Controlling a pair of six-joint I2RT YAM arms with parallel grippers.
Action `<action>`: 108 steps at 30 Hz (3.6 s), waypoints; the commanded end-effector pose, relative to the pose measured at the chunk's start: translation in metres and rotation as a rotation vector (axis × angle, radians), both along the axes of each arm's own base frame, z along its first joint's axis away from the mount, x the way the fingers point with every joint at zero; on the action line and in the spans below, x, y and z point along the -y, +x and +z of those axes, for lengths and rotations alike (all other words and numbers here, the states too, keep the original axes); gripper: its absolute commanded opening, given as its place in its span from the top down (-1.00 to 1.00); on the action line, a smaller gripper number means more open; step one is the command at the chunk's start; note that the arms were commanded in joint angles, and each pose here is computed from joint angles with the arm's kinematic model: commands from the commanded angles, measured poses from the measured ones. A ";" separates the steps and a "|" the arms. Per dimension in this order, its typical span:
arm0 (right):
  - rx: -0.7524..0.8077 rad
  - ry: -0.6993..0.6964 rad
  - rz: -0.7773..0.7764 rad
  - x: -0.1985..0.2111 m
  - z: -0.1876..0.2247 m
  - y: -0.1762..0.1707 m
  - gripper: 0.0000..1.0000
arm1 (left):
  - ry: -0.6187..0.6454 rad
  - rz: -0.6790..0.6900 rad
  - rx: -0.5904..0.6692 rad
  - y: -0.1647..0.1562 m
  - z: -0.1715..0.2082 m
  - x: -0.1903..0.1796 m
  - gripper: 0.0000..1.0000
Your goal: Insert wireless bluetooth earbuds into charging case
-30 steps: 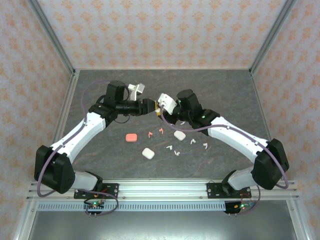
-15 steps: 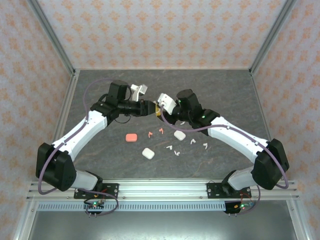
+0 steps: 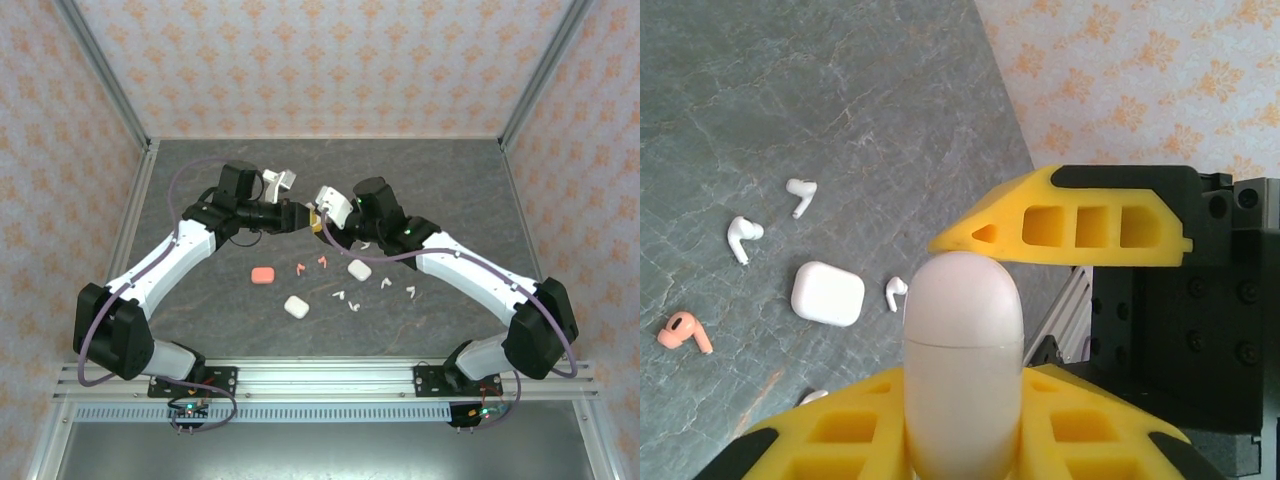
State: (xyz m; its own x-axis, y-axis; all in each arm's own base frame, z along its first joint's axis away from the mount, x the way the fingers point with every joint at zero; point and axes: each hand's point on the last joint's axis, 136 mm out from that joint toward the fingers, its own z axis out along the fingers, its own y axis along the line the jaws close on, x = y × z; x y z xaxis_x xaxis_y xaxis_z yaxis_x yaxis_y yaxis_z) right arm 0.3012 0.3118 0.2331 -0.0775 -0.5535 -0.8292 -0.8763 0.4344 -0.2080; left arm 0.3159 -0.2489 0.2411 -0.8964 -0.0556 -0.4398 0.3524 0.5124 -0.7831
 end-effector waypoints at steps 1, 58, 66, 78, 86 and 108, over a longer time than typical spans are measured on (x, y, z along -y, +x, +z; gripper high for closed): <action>-0.022 0.042 0.036 -0.009 0.017 -0.006 0.05 | -0.028 -0.031 0.078 0.000 0.020 0.009 0.61; -0.322 0.601 -0.041 0.035 0.072 0.004 -0.47 | 0.042 -0.067 0.860 -0.033 0.051 0.016 1.00; -0.320 0.572 -0.072 0.042 0.073 0.014 -0.46 | 0.053 -0.087 0.858 -0.033 0.046 0.018 1.00; -0.318 0.578 -0.092 0.057 0.082 0.010 -0.47 | 0.084 -0.073 0.875 -0.028 0.040 0.016 1.00; -0.468 0.436 -0.432 0.099 0.037 0.032 -0.31 | 0.083 -0.068 0.901 -0.039 0.036 0.009 1.00; -0.755 -0.090 -0.626 0.070 -0.164 0.075 0.06 | -0.009 -0.081 0.933 -0.073 0.065 -0.001 1.00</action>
State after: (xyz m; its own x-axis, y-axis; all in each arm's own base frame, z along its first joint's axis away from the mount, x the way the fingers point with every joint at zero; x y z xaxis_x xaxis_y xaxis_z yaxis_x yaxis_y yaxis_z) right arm 0.3657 0.2388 0.0672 -0.8848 -0.2710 -0.3791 -0.3914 0.8737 0.2890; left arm 0.2484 -0.2441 0.2927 -0.1987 0.0045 -0.9800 0.8553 0.4890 -0.1712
